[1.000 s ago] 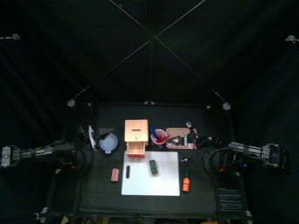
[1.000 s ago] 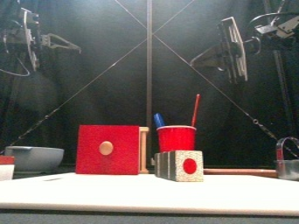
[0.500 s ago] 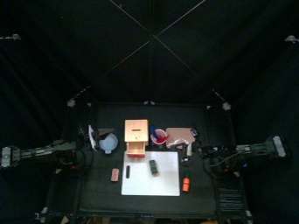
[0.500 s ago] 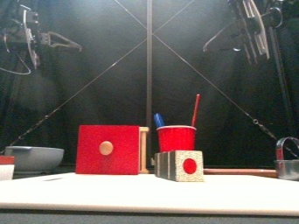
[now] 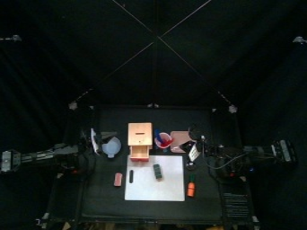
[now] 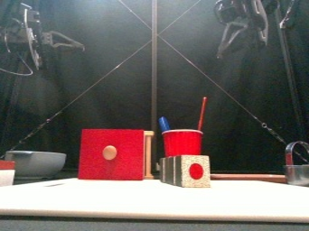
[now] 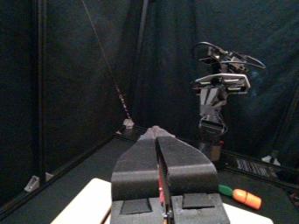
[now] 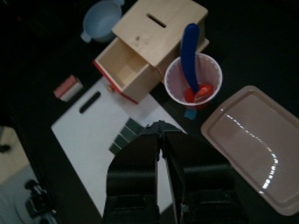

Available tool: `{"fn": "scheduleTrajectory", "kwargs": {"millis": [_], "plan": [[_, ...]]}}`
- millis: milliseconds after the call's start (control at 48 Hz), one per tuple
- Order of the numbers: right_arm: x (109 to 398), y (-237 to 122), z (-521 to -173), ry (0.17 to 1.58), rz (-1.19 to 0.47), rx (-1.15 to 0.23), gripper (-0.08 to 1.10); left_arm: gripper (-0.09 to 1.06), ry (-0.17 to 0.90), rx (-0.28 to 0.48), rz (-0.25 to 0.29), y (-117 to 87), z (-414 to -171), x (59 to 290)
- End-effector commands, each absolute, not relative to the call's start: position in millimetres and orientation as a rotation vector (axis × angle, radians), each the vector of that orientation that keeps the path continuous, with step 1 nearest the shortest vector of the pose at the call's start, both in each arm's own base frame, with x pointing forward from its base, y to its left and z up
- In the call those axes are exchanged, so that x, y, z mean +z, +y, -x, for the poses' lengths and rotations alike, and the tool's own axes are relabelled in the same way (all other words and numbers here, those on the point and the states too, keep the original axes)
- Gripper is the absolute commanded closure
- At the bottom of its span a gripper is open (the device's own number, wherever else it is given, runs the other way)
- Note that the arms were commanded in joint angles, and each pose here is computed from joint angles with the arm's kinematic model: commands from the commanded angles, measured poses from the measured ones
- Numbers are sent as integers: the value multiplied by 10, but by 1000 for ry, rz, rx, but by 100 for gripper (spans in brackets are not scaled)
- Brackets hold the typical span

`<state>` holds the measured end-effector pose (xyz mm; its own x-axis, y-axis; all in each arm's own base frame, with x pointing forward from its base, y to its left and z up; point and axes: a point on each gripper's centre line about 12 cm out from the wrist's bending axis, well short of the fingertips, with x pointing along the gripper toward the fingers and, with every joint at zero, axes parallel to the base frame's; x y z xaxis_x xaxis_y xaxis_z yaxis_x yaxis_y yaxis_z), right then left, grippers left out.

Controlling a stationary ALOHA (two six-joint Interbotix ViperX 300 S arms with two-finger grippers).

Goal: Place sushi on board then cut the sushi with the knife then place the pieces on the plate
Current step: Grasp knife edge with left hand

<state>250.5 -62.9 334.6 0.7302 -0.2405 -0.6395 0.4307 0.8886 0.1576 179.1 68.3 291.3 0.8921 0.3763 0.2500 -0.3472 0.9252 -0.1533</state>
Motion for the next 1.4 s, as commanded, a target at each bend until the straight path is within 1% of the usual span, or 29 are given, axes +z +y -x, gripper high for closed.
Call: {"fn": "scheduleTrajectory", "kwargs": {"millis": [21,83,125,229,250,312,375,458,562,646,708,833,958,1062,1125,1250,1312,1354,1396], "plan": [[3276,-673,-2546,657,-217,-288,65,88,-308,389,97,716,-1799,3021],[3151,-721,-2603,707,-154,-257,61,88,-308,397,99,731,-1792,3015],[3097,-753,-2661,732,-136,-248,56,88,-306,400,99,736,-1789,3009],[3002,-868,-2813,795,-81,-265,34,88,-305,402,99,738,-1787,3002],[2996,-902,-2834,811,-50,-274,28,88,-305,402,99,738,-1787,3002],[3007,-967,-2864,851,39,-294,16,88,-303,404,98,741,-1784,2992],[3014,-1027,-2877,882,120,-315,12,88,-296,405,101,742,-1785,2969],[2961,-1036,-2918,930,264,-315,12,88,-291,414,106,754,-1772,2940],[2804,-932,-3071,1026,540,-280,12,88,-293,426,123,771,-1762,2928],[2702,-861,-3175,1123,663,-263,12,88,-291,429,129,775,-1760,2919],[2696,-833,-3199,1155,666,-261,12,88,-290,430,130,777,-1758,2913],[2712,-845,-3224,1156,663,-258,12,88,-289,433,136,779,-1755,2902],[2665,-861,-3259,1171,669,-256,12,88,-281,441,153,787,-1744,2857],[2633,-856,-3302,1183,674,-249,14,88,-274,444,156,789,-1739,2830],[2639,-873,-3319,1189,677,-254,19,88,-274,448,154,795,-1735,2826],[2623,-898,-3314,1226,682,-266,42,88,-275,455,155,808,-1729,2826],[2617,-897,-3309,1234,684,-267,51,88,-275,456,153,810,-1728,2826],[2622,-897,-3311,1233,684,-267,54,88,-275,457,155,811,-1727,2826],[2637,-898,-3319,1228,682,-270,54,88,-272,457,155,811,-1730,2821]]}}
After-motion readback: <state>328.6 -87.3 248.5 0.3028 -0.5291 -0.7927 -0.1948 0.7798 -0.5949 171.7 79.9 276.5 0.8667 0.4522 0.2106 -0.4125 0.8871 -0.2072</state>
